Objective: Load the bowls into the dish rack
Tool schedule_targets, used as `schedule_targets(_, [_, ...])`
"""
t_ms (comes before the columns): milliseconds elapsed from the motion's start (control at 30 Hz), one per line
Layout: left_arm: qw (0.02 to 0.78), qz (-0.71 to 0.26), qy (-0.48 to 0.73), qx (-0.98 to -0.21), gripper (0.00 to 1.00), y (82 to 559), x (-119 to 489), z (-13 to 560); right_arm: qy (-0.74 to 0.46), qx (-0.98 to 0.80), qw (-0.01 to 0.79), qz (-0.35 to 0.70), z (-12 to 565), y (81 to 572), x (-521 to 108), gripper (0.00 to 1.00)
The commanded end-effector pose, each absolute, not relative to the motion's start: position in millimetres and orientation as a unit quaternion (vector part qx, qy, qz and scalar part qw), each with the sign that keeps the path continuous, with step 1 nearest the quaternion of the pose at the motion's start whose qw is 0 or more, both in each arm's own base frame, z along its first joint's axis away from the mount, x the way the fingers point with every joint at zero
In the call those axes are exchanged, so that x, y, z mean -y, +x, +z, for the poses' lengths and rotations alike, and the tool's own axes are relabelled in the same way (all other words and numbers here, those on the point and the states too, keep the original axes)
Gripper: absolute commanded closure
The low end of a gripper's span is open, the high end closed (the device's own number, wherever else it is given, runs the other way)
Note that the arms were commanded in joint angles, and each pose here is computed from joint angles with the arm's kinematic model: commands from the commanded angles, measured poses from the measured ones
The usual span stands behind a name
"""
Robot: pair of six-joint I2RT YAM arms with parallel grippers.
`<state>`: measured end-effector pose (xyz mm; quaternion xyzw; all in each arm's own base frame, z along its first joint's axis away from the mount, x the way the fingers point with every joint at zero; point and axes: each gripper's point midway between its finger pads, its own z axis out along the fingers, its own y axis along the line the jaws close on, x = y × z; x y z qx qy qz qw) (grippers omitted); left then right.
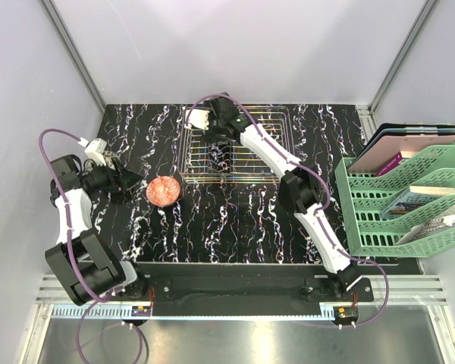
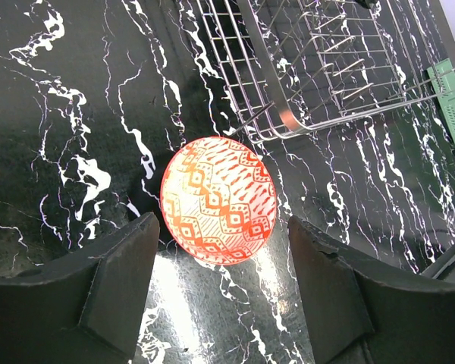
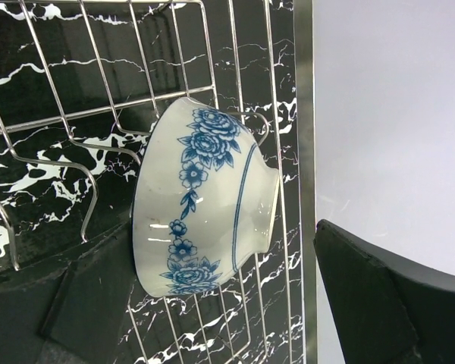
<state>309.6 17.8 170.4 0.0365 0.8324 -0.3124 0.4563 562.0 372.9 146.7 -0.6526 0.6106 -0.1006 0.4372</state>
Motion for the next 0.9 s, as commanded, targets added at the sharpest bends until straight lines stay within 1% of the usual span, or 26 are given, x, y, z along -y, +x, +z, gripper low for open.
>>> schedule_targets(0, [0.477, -0.317, 0.06, -0.818, 0.27, 312.4, -18.3, 177.1, -0.641, -0.585, 0.48, -0.131, 194.6, 566.5, -378.7, 0.0])
schedule_targets(233, [0.477, -0.321, 0.059, -0.816, 0.27, 311.7, -18.1, 177.4, -0.626, -0.566, 0.509, -0.167, 216.4, 580.0, -380.3, 0.0])
schedule_targets(367, [0.476, -0.323, 0.057, -0.816, 0.27, 310.6, -18.6, 175.4, -0.623, -0.562, 0.516, -0.169, 225.1, 579.2, -381.0, 0.0])
schedule_targets(567, [0.474, -0.326, 0.056, -0.816, 0.27, 310.7, -19.1, 173.0, -0.614, -0.586, 0.51, -0.143, 223.4, 566.4, -376.9, 0.0])
schedule_targets(633, [0.473, -0.323, 0.055, -0.818, 0.27, 311.0, -20.3, 170.7, -0.6, -0.599, 0.516, -0.121, 232.3, 558.0, -375.9, 0.0])
schedule_targets(667, [0.469, -0.318, 0.05, -0.822, 0.26, 311.1, -22.6, 165.9, -0.602, -0.609, 0.505, -0.11, 222.0, 552.7, -373.4, 0.0])
schedule_targets(700, [0.466, -0.315, 0.046, -0.825, 0.26, 311.8, -23.9, 163.2, -0.59, -0.617, 0.512, -0.096, 232.8, 545.7, -372.4, 0.0])
schedule_targets(767, [0.454, -0.3, 0.029, -0.839, 0.26, 314.8, -32.2, 151.9, -0.588, -0.631, 0.499, -0.08, 223.1, 537.0, -369.8, 0.0])
schedule_targets(867, [0.428, -0.275, -0.005, -0.861, 0.26, 317.6, -45.3, 131.4, -0.57, -0.65, 0.5, -0.057, 235.7, 522.9, -363.1, 0.0])
